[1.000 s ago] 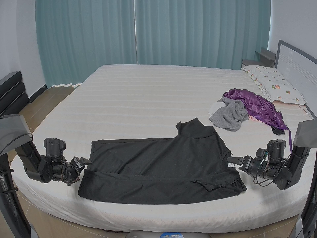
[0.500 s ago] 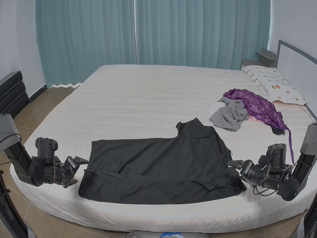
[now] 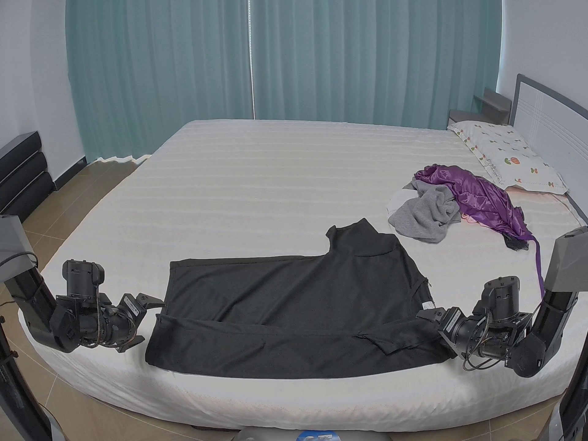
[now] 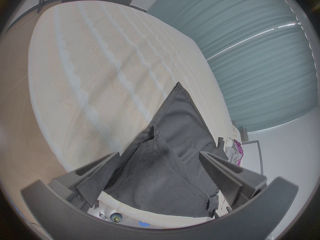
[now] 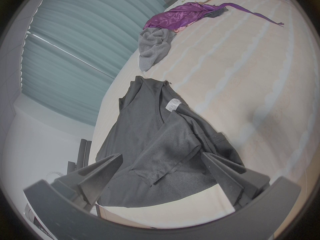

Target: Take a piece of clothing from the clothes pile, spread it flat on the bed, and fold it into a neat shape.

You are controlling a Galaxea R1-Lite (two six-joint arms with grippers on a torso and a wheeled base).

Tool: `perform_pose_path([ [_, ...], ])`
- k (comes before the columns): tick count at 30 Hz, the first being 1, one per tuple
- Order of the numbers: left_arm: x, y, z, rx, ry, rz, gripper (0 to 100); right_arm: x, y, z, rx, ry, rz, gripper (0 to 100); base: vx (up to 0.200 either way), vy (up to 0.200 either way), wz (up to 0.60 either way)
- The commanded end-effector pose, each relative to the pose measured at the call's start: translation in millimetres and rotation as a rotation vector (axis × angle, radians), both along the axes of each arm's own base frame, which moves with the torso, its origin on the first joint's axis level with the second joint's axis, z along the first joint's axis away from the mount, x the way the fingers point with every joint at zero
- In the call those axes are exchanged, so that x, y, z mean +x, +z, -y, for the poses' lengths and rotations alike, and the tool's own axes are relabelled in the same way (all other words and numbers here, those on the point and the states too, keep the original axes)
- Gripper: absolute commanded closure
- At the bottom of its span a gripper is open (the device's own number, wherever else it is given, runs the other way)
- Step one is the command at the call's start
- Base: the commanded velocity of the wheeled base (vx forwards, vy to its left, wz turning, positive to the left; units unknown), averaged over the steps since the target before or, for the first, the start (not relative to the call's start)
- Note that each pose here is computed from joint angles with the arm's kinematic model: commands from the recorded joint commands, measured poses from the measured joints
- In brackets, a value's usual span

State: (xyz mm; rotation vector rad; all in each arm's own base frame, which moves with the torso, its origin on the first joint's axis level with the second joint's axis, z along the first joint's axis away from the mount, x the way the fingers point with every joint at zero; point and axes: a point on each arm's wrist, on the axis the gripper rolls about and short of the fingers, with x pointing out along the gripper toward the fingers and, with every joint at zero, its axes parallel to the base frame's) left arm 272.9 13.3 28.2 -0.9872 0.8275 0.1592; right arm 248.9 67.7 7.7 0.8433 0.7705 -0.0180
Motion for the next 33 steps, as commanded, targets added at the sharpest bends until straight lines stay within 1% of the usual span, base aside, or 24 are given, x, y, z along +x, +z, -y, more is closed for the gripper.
perform_pose_path([
  [1,-0.6,-2.0,0.1,-0.001,0.000,-0.009,0,-4.7,4.8,0.4,0.000,0.001,0.008,0,0.000,0.000,0.00],
  [6,0.3,-4.5,-0.1,0.001,0.002,-0.015,0,-7.9,4.5,-7.2,0.008,0.004,-0.008,0,0.000,0.000,0.00],
  [11,0.2,-5.1,-0.1,0.000,0.002,-0.018,0,3.6,-4.9,-9.7,0.012,-0.013,-0.021,0,0.000,0.000,0.00],
  [16,0.3,-5.4,-0.1,0.001,0.001,-0.018,0,12.2,-18.0,-9.8,-0.006,-0.033,-0.046,0,0.000,0.000,0.00],
  [19,0.7,-5.6,-0.1,0.001,0.001,-0.018,0,13.9,-19.8,-9.5,-0.014,-0.044,-0.045,0,0.000,0.000,0.00],
  [20,0.7,-5.6,-0.1,0.001,0.001,-0.018,0,14.2,-19.5,-9.6,-0.013,-0.047,-0.040,100,0.000,0.000,0.00],
  [33,0.3,-5.4,-0.1,0.004,0.003,-0.018,0,7.0,-14.3,-8.3,-0.031,-0.070,-0.031,100,0.000,0.000,0.00],
])
